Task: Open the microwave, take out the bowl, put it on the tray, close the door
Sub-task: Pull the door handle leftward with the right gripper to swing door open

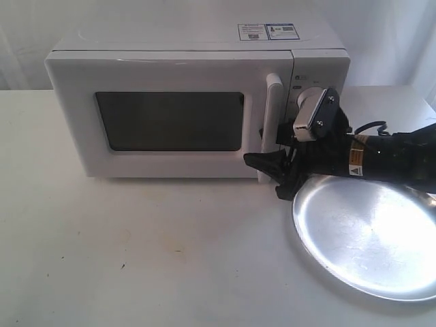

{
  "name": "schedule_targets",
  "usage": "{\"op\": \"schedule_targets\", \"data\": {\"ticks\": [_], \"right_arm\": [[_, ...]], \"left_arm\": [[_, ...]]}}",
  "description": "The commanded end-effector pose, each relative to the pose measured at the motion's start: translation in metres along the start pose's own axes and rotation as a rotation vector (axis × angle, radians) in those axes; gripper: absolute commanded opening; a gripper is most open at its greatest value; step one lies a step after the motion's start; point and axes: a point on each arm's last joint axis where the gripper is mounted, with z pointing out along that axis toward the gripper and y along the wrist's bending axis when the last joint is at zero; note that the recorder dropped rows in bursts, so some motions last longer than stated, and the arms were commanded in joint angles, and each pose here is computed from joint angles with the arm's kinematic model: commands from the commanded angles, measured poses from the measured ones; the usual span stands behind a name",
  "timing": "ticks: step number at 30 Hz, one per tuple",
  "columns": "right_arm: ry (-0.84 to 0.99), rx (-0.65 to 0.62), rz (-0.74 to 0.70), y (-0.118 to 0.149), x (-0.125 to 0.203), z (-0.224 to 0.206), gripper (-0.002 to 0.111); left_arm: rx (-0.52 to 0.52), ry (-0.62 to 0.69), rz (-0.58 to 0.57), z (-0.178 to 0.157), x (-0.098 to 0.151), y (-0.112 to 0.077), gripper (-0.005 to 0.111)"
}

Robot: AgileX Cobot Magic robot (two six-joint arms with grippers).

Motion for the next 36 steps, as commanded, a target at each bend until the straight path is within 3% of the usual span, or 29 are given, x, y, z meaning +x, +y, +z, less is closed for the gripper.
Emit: {"op": "schedule_targets", "data": {"ticks": [1,11,14,19,24,27,36], "right_arm": [[-0.138,-0.328,-0.288,0.034,-0.031,-0.008,0.000],[-0.109,-0.320,-0.304,0.033,-0.033,-0.010,0.000],[-0.056,-0.257,-0.225,0.027,-0.033,-0.010,0.000],[0.089,-0.141,-0.132,0.017,-0.029,-0.012,0.018],[0.171,-0.199,-0.117,0.023,-0.029,-0.017,0.037],[0.229,-0.236,-0.086,0.027,-0.029,-0.022,0.038],[0.278,-0.105,0.181,0.026,-0.041,-0.032,0.038]], "left_arm": [[0.006,-0.006,-0.008,0.000,-0.001,0.000,0.000],[0.006,-0.006,-0.008,0.000,-0.001,0.000,0.000],[0.006,-0.006,-0.008,0.000,-0.001,0.000,0.000],[0.006,-0.006,-0.008,0.000,-0.001,0.000,0.000],[0.006,-0.006,-0.008,0.000,-0.001,0.000,0.000],[0.006,-0.006,-0.008,0.000,-0.001,0.000,0.000],[0.006,-0.006,-0.008,0.000,-0.001,0.000,0.000]]}}
